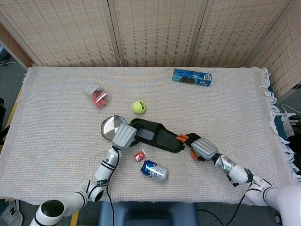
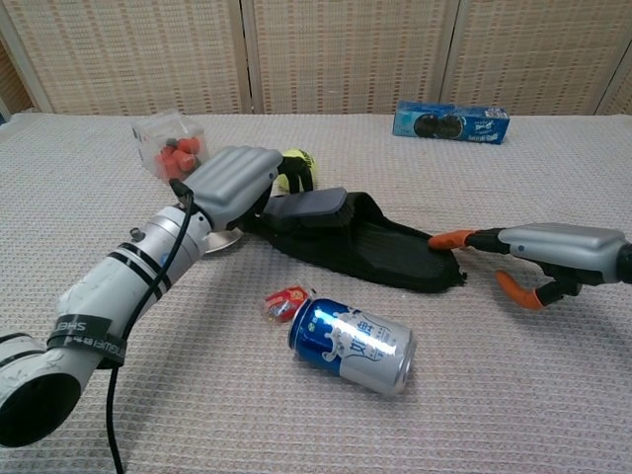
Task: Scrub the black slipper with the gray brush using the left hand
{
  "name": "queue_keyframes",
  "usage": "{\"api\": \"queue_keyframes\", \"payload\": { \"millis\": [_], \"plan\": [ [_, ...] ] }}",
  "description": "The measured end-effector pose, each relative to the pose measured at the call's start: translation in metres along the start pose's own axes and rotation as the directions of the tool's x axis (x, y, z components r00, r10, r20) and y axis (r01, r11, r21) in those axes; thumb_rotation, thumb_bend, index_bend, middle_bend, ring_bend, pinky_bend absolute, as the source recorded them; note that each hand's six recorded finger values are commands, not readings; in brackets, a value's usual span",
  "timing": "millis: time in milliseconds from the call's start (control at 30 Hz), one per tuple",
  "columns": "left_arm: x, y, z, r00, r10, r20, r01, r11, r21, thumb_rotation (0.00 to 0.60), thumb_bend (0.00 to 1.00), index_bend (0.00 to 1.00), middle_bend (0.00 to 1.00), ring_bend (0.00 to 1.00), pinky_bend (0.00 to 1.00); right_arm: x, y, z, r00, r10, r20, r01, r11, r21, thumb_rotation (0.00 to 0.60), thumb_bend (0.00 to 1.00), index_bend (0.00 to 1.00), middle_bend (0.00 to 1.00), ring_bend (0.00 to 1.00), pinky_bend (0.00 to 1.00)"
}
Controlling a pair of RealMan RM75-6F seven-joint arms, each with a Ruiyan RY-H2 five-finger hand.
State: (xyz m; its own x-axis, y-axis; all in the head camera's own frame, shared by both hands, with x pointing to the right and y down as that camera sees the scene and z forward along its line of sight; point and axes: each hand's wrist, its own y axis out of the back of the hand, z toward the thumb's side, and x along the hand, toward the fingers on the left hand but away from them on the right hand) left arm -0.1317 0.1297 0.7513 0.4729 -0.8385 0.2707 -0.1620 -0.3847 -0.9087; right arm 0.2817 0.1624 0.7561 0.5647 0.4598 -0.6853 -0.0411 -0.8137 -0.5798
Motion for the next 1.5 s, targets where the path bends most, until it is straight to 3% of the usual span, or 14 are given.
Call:
{"api": "queue_keyframes", "payload": {
  "millis": [300, 500, 633, 800, 1000, 1200, 1333, 1500],
  "plan": [
    [0.000, 0.000, -0.008, 1.000, 0.000, 0.008, 0.001, 1.000, -0.010, 0.600, 0.41, 0.34, 0.51, 0.62, 1.00, 0.000, 0.000, -0.002, 1.000, -0.001, 0.006, 0.001, 1.000, -0.001, 0.600, 0.78, 0.00, 0.00, 0.00, 0.00],
    [-0.001, 0.010, -0.007, 0.998, 0.046, 0.046, -0.047, 0.999, 0.017, 0.600, 0.42, 0.36, 0.53, 0.62, 1.00, 0.000, 0.006, -0.003, 1.000, -0.027, 0.009, 0.027, 1.000, 0.002, 0.600, 0.78, 0.00, 0.00, 0.00, 0.00],
    [-0.002, 0.027, -0.010, 0.991, 0.104, 0.089, -0.111, 0.991, 0.069, 0.600, 0.42, 0.37, 0.55, 0.62, 1.00, 0.002, 0.009, -0.006, 0.999, -0.038, 0.015, 0.038, 0.999, 0.004, 0.600, 0.78, 0.00, 0.00, 0.00, 0.00],
    [-0.008, 0.042, -0.032, 0.987, 0.117, 0.107, -0.134, 0.975, 0.177, 0.600, 0.42, 0.39, 0.56, 0.62, 1.00, 0.011, 0.018, -0.011, 0.997, -0.068, 0.022, 0.068, 0.998, 0.001, 0.600, 0.78, 0.00, 0.00, 0.00, 0.00],
    [-0.027, 0.044, -0.077, 0.996, 0.083, 0.014, -0.084, 0.967, 0.241, 0.600, 0.42, 0.37, 0.54, 0.62, 1.00, 0.023, 0.033, -0.017, 0.991, -0.130, 0.029, 0.129, 0.991, 0.043, 0.600, 0.81, 0.00, 0.00, 0.00, 0.00],
    [-0.043, 0.043, -0.116, 0.995, 0.053, -0.079, -0.030, 0.963, 0.267, 0.600, 0.42, 0.37, 0.54, 0.62, 1.00, 0.051, 0.062, -0.025, 0.969, -0.245, 0.046, 0.241, 0.968, 0.076, 0.600, 0.81, 0.00, 0.00, 0.00, 0.00],
    [-0.047, 0.032, -0.131, 0.994, -0.008, -0.109, 0.042, 0.950, 0.310, 0.600, 0.42, 0.37, 0.54, 0.62, 1.00, 0.068, 0.080, -0.016, 0.952, -0.305, 0.027, 0.304, 0.952, 0.035, 0.600, 0.81, 0.00, 0.00, 0.00, 0.00],
    [-0.055, 0.013, -0.149, 0.983, -0.114, -0.145, 0.161, 0.913, 0.375, 0.600, 0.42, 0.36, 0.53, 0.62, 1.00, 0.086, 0.100, 0.010, 0.927, -0.373, -0.024, 0.373, 0.928, 0.008, 0.600, 0.81, 0.00, 0.00, 0.00, 0.00]
  ]
}}
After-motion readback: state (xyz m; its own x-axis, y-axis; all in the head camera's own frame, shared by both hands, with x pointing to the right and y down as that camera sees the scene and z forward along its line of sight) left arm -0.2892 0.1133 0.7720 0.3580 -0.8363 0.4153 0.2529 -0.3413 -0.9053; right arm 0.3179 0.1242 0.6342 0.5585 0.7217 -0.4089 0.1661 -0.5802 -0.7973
